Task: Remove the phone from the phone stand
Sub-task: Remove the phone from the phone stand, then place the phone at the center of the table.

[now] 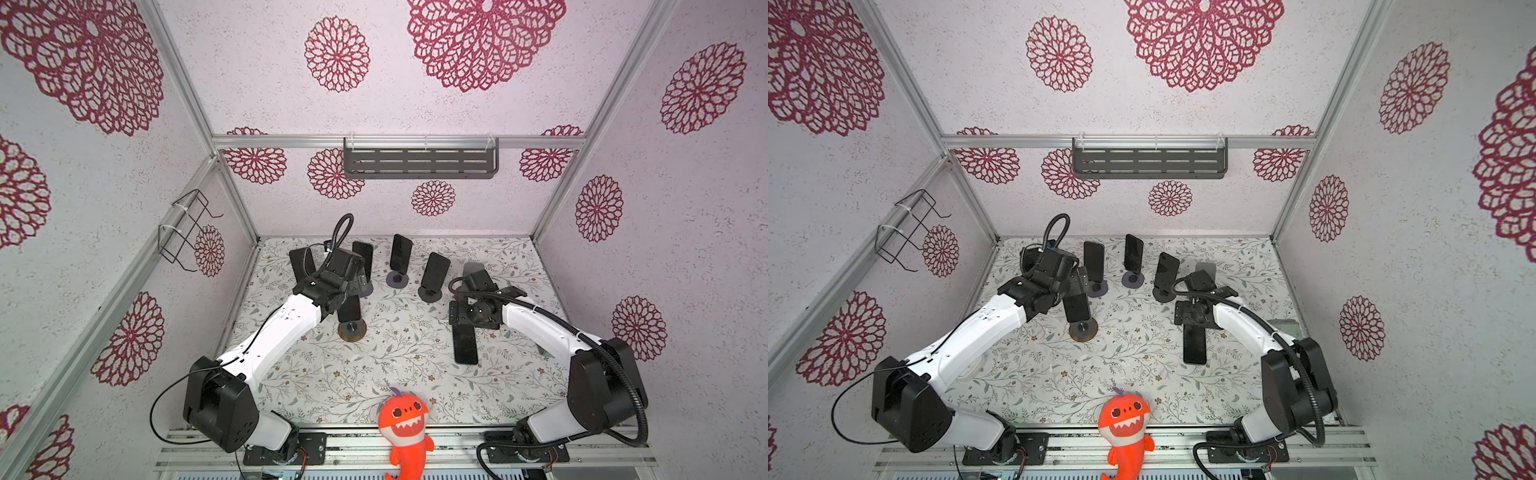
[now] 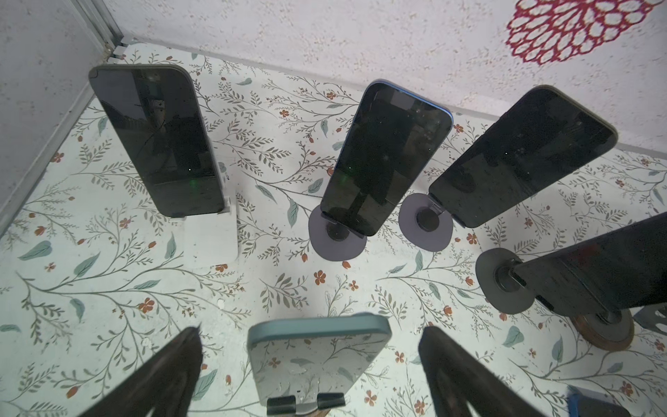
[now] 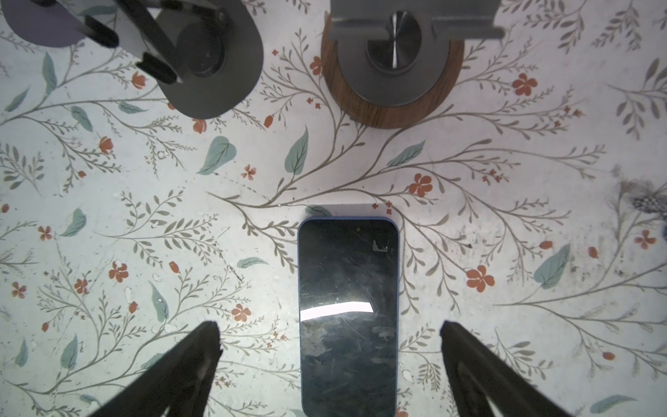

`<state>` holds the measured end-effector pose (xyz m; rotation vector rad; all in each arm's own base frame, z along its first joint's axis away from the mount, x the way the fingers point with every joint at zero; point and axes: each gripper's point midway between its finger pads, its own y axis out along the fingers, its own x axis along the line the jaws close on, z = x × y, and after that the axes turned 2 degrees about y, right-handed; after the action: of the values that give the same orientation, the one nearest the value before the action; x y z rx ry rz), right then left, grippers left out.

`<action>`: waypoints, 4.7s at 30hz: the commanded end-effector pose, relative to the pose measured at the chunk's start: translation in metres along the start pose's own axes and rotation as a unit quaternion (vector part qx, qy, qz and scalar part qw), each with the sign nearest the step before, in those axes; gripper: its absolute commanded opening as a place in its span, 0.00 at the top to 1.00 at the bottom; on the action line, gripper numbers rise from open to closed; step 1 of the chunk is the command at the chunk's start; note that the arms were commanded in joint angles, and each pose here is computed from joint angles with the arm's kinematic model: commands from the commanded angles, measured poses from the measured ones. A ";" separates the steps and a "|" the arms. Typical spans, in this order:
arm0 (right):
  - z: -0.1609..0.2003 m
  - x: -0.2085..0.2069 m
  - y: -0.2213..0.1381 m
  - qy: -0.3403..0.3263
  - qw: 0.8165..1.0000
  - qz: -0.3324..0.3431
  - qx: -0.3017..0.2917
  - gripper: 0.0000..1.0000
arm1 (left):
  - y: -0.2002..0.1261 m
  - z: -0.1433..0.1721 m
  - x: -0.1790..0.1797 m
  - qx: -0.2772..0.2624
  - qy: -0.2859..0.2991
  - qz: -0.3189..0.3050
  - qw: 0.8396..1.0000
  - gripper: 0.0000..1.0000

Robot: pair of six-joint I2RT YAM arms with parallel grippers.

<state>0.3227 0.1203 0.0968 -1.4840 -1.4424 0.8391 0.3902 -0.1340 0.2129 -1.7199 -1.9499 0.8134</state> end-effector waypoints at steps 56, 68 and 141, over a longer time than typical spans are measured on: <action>-0.007 0.002 -0.015 -0.001 0.999 -0.015 -0.029 0.01 | 0.044 0.018 0.004 0.026 0.013 -0.044 0.999 0.25; -0.013 0.012 -0.025 -0.016 0.998 -0.041 -0.038 0.01 | 0.032 0.007 0.002 0.025 0.006 -0.027 0.999 0.25; -0.035 0.279 -0.150 -0.259 0.815 -0.489 -0.171 0.55 | -0.037 -0.033 -0.077 0.095 -0.064 0.283 0.952 0.31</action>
<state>0.3232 0.3738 0.2537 -0.5479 -2.4592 0.3742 0.3842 -0.2034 0.2484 -2.0944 -1.3721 1.2797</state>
